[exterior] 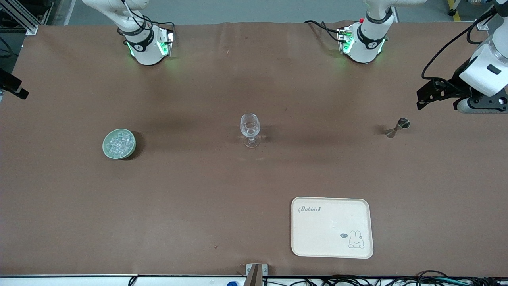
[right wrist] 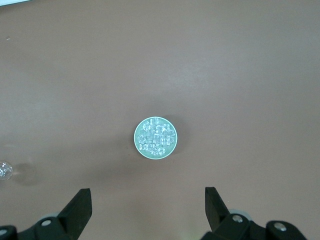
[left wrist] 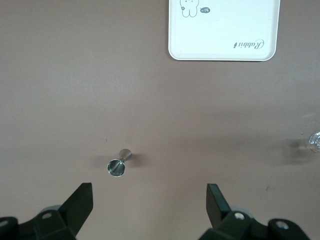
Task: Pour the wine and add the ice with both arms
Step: 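Reach the right gripper to the ice bowl while the left gripper reaches the jigger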
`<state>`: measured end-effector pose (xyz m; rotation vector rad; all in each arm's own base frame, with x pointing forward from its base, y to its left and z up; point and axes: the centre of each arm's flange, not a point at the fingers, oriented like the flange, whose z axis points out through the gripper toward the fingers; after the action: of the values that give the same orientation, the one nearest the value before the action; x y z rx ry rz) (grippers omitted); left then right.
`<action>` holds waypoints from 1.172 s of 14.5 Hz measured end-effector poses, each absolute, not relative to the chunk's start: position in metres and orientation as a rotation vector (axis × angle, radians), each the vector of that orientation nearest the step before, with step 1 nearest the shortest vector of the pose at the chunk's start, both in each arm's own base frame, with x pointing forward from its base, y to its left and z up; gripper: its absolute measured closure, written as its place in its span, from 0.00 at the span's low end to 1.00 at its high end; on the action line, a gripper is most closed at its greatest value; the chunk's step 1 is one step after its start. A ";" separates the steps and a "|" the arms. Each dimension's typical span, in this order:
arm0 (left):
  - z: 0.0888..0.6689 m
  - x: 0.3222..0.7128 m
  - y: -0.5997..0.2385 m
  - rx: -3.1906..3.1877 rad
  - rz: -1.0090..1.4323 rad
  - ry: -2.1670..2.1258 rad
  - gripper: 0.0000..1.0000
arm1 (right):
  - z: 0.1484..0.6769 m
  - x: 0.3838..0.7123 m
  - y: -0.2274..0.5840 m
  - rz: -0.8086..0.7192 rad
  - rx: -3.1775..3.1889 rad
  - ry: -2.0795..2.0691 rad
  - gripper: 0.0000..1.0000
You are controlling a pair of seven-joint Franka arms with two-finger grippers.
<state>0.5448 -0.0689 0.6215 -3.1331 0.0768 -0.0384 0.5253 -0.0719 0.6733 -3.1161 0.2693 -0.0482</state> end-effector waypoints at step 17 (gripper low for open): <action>0.502 0.594 0.101 -3.156 0.288 -0.926 0.00 | 0.512 0.542 -0.059 0.163 -3.113 0.215 0.00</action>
<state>0.5935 0.1010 0.5023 -3.1563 -0.9257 0.2880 0.5424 -0.0586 0.5116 -3.1133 0.2154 0.1634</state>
